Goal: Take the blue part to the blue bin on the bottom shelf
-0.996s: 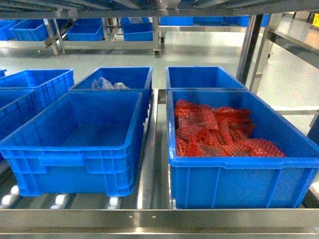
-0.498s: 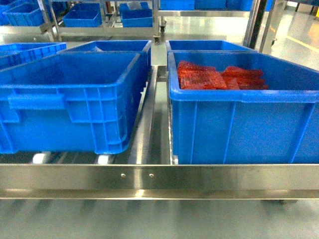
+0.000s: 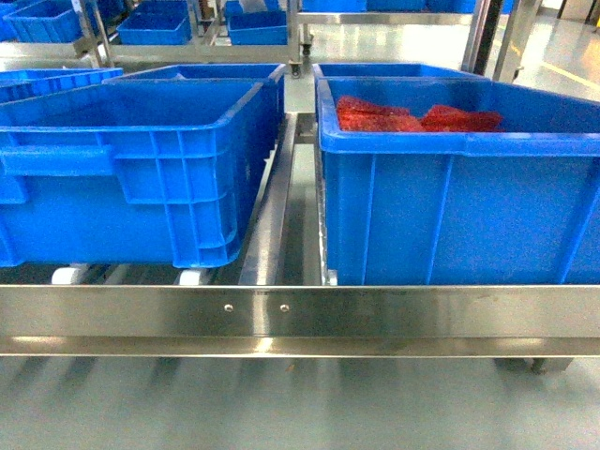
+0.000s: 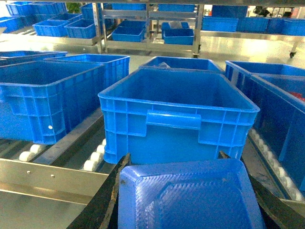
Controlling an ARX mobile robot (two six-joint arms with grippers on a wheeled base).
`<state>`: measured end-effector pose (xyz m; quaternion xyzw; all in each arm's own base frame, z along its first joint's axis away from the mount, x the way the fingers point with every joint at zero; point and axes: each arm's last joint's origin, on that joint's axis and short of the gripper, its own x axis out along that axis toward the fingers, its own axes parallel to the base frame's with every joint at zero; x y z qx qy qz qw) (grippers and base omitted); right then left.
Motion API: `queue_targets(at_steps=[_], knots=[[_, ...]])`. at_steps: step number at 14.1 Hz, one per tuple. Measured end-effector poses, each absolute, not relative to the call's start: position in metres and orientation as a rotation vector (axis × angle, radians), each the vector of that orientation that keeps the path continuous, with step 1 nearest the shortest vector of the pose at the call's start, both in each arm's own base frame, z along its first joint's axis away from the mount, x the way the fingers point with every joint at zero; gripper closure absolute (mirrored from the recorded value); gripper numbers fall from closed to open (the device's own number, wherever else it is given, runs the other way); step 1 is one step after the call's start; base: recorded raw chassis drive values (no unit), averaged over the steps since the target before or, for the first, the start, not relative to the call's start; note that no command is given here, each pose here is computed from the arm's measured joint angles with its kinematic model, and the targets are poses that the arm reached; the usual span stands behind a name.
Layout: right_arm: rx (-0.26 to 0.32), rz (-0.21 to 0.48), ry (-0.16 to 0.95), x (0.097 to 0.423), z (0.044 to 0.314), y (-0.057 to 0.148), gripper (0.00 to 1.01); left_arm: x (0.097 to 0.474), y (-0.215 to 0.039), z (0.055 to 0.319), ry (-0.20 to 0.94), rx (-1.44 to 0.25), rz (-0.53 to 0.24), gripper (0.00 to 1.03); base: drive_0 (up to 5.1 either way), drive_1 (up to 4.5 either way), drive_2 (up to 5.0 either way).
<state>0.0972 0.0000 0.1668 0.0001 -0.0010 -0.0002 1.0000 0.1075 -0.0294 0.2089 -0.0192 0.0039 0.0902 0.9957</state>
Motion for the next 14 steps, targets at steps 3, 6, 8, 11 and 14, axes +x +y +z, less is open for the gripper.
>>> queue_targets(at_steps=[3,6,8,11,14], knots=[[0.0,0.0,-0.002,0.0972,0.1668,0.0,0.03,0.1075,-0.0294,0.2089,0.008,-0.039,0.181,0.59,0.0,1.27,-1.2],[0.0,0.0,-0.003,0.0972,0.1669,0.0,0.03,0.1074,-0.0294,0.2093,0.004,-0.04,0.181,0.59,0.0,4.16,-4.2],[0.0,0.0,-0.004,0.0972,0.167,0.0,0.03,0.1074,-0.0294,0.2094,0.003,-0.041,0.181,0.59,-0.2,4.0,-4.3],[0.0,0.0,0.0,0.0972,0.1666,0.0,0.03,0.1075,-0.0294,0.2092,0.005,-0.04,0.181,0.59,-0.1,4.07,-4.3],[0.0,0.0,-0.004,0.0972,0.167,0.0,0.03,0.1076,-0.0295,0.209,0.007,-0.039,0.179,0.59,-0.1,4.08,-4.2]])
